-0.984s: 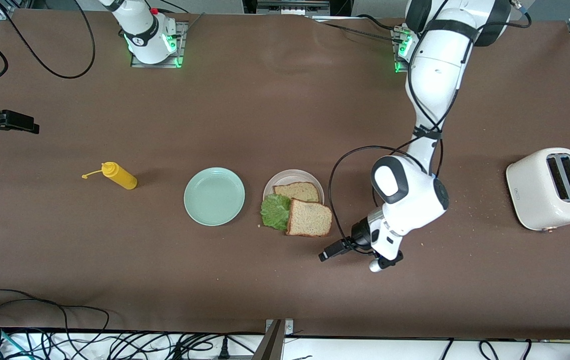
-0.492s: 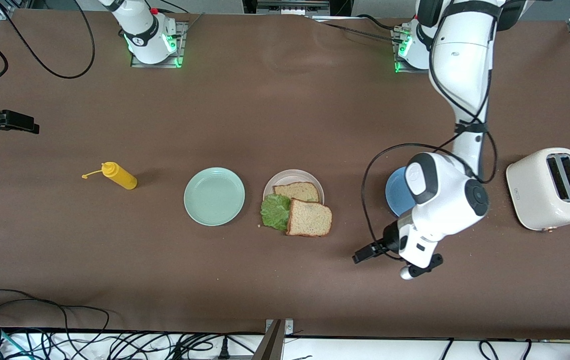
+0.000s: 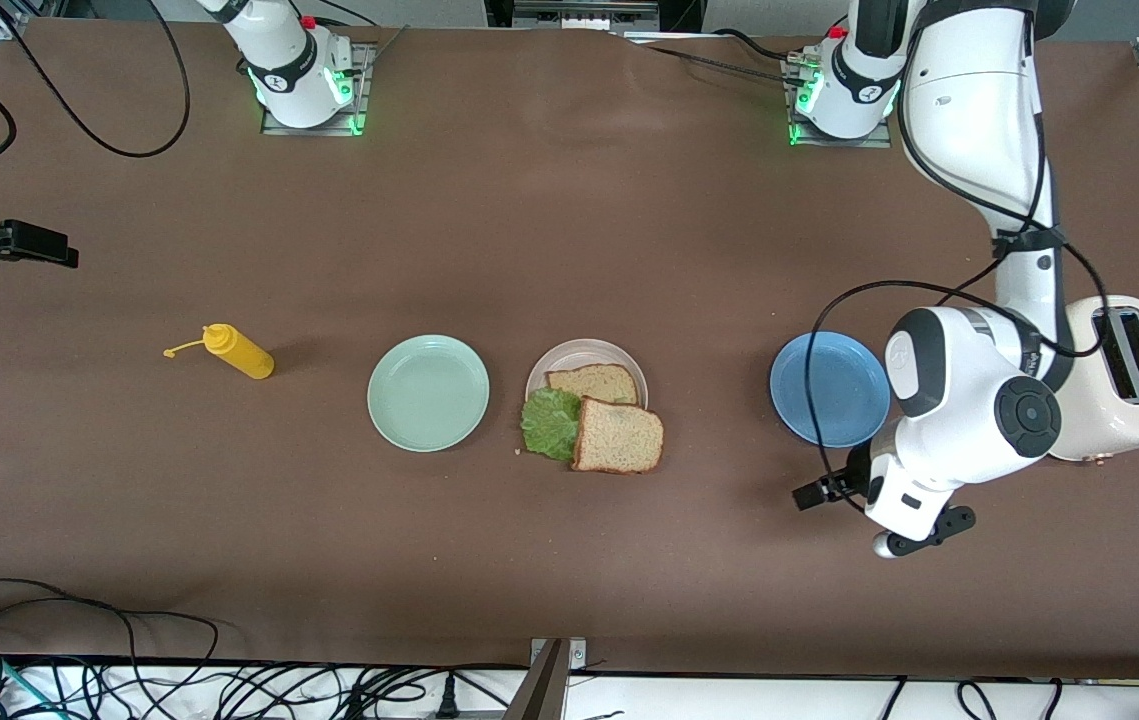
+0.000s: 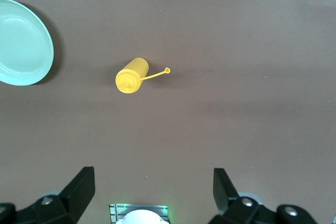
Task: Make sandwich on beige plate with both arms
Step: 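Withdraw the left gripper from the sandwich toward the blue plate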
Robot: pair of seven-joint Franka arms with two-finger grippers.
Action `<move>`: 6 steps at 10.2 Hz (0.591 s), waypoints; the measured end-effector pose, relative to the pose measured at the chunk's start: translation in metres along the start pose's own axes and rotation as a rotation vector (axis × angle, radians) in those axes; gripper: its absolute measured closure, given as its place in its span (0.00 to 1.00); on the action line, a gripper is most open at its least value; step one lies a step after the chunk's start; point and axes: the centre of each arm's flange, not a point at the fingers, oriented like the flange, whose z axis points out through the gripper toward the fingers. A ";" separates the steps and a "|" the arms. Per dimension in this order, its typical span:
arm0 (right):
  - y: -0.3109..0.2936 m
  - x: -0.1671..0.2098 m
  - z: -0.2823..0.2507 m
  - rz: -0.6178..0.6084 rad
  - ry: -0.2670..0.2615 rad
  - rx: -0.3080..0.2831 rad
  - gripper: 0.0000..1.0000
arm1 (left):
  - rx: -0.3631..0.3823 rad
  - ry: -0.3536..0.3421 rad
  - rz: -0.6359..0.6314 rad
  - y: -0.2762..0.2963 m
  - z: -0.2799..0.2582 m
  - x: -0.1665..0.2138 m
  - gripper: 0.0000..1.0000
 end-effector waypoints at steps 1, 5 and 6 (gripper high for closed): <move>0.000 0.000 0.000 0.000 0.000 0.000 0.00 | 0.044 -0.004 0.005 -0.011 -0.017 0.001 0.00; 0.000 0.000 0.000 0.000 0.000 0.000 0.00 | 0.068 -0.019 -0.008 -0.030 -0.064 -0.001 0.00; 0.000 0.000 0.000 0.000 0.000 0.000 0.00 | 0.100 -0.018 0.003 -0.031 -0.062 -0.002 0.00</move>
